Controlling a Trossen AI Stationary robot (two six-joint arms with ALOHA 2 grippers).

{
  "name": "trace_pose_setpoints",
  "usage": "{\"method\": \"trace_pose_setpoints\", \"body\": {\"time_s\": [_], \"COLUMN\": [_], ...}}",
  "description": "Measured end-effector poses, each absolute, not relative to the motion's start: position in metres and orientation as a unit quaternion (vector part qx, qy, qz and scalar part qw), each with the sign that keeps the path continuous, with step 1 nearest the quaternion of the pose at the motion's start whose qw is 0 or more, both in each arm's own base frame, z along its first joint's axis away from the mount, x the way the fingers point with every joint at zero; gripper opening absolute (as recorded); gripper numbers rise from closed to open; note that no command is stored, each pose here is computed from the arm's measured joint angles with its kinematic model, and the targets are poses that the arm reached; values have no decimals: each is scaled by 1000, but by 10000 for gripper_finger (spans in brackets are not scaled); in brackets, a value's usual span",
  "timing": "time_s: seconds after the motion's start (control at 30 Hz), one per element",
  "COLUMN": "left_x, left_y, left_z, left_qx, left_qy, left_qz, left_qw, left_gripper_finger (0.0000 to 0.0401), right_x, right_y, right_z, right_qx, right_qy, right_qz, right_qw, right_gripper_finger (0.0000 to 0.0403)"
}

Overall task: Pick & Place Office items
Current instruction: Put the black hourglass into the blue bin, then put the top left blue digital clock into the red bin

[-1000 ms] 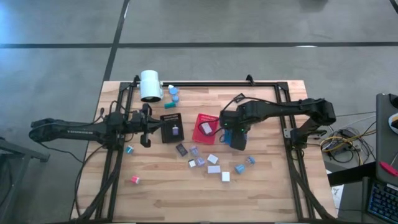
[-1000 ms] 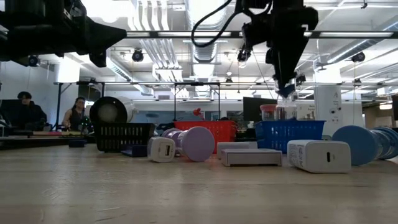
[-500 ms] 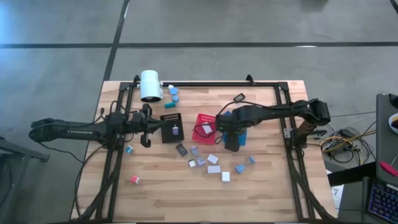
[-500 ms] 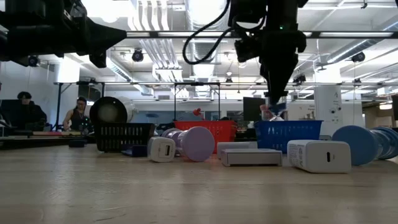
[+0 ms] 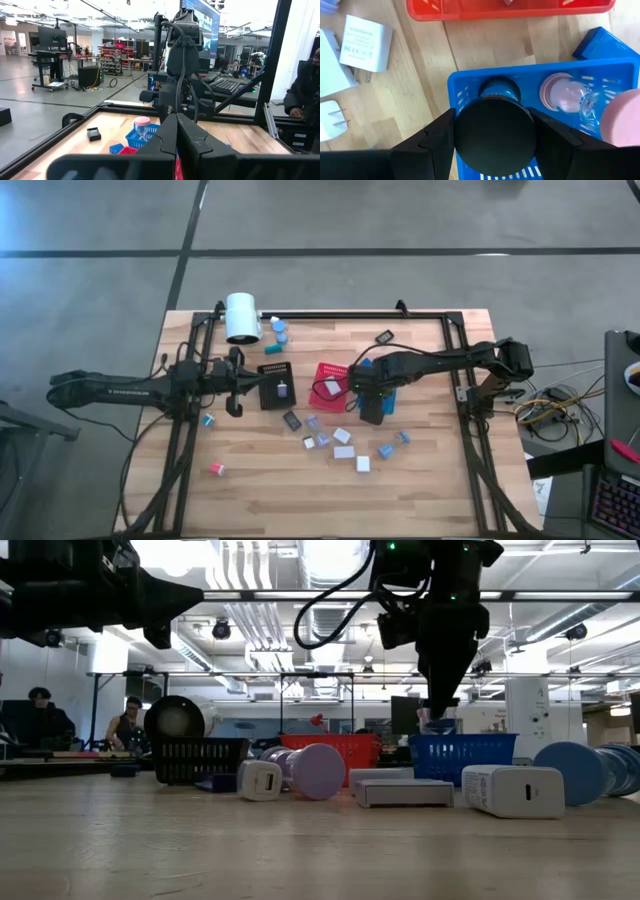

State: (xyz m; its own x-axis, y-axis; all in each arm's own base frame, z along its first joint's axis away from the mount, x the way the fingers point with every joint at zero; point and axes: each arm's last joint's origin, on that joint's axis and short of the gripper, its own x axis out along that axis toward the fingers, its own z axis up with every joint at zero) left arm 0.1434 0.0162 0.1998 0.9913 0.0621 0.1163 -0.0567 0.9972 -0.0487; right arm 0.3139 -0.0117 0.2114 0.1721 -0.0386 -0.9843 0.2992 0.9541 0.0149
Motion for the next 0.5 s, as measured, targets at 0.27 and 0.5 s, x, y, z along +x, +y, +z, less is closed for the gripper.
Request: {"method": "trace_pose_setpoints", "body": {"time_s": [0.27, 0.5], "left_x": [143, 143], "left_y": [16, 16], "left_z": [200, 200], "left_qx": [-23, -23], "left_qy": [-59, -59], "left_qz": [30, 30], "left_qw": [998, 998], "left_gripper_finger": [7, 7], "right_x": [313, 305], "right_y": [-11, -12], "right_z": [212, 229], "right_qx": [98, 94], "right_qy": [635, 615], "right_qz": [-114, -118], "right_qw": [758, 774], "right_gripper_finger": [251, 288]}}
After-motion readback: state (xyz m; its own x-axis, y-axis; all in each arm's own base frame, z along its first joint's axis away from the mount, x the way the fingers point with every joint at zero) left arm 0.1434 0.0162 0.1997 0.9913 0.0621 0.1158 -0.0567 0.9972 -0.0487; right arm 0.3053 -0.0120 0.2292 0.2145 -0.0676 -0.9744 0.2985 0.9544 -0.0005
